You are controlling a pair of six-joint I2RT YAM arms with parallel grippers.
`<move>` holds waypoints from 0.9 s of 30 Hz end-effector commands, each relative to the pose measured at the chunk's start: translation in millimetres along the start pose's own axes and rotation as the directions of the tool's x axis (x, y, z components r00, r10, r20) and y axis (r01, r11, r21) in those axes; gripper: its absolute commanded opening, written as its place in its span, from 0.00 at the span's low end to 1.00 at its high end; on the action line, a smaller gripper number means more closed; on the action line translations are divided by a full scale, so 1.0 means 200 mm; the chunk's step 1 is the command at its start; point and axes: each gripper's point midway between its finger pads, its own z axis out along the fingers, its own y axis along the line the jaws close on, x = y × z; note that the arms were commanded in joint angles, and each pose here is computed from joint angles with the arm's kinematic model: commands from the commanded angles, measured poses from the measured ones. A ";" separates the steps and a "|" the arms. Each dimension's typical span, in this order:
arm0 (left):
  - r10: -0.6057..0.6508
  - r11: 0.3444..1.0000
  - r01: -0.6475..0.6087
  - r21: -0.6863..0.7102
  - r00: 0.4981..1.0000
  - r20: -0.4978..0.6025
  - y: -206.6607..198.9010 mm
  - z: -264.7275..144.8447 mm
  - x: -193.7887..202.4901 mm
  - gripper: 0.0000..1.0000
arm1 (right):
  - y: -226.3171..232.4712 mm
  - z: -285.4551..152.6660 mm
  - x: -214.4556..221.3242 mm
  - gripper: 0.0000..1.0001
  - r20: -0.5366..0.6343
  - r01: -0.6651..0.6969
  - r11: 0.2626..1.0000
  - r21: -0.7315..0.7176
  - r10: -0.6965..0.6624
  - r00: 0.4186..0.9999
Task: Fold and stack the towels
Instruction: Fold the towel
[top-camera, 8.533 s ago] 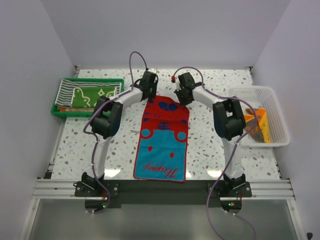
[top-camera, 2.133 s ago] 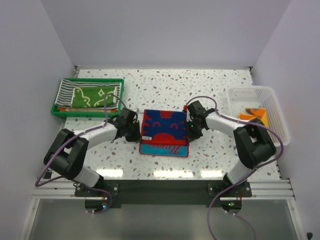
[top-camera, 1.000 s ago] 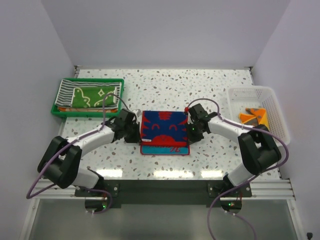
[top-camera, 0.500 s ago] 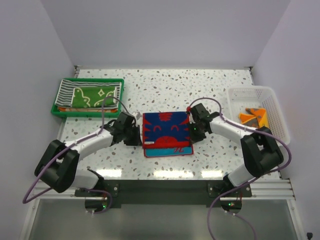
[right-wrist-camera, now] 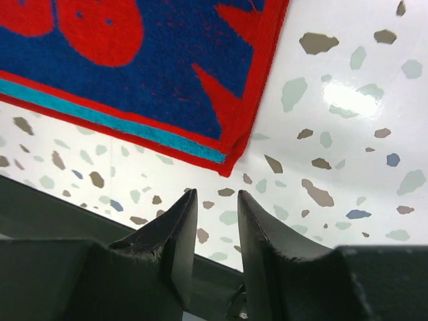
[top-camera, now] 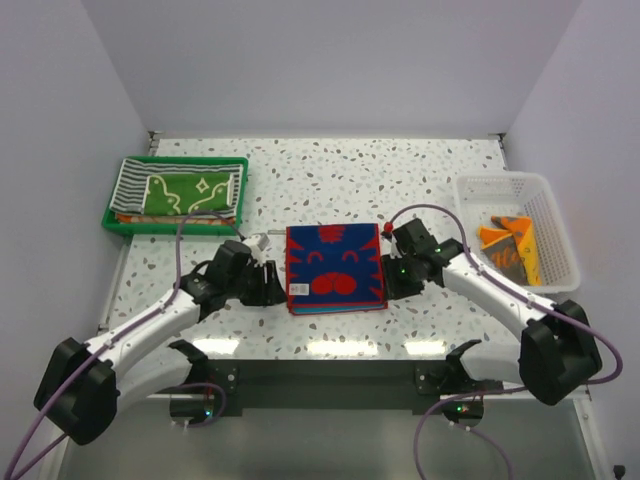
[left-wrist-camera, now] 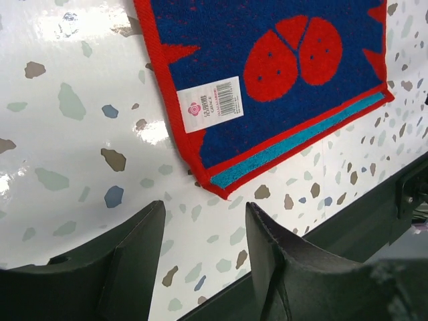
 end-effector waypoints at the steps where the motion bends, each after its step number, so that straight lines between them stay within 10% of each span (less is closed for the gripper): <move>1: -0.051 0.999 0.051 0.016 0.999 0.013 -0.04 -0.01 -0.02 0.57 | 0.04 -0.09 -0.08 0.35 0.092 -0.008 1.000 -0.021 0.010 0.996; 27: -0.067 0.976 0.041 -0.214 0.991 -0.118 -0.04 0.22 0.17 0.43 | -0.01 0.14 -0.15 0.38 0.091 -0.028 0.998 0.059 0.023 0.996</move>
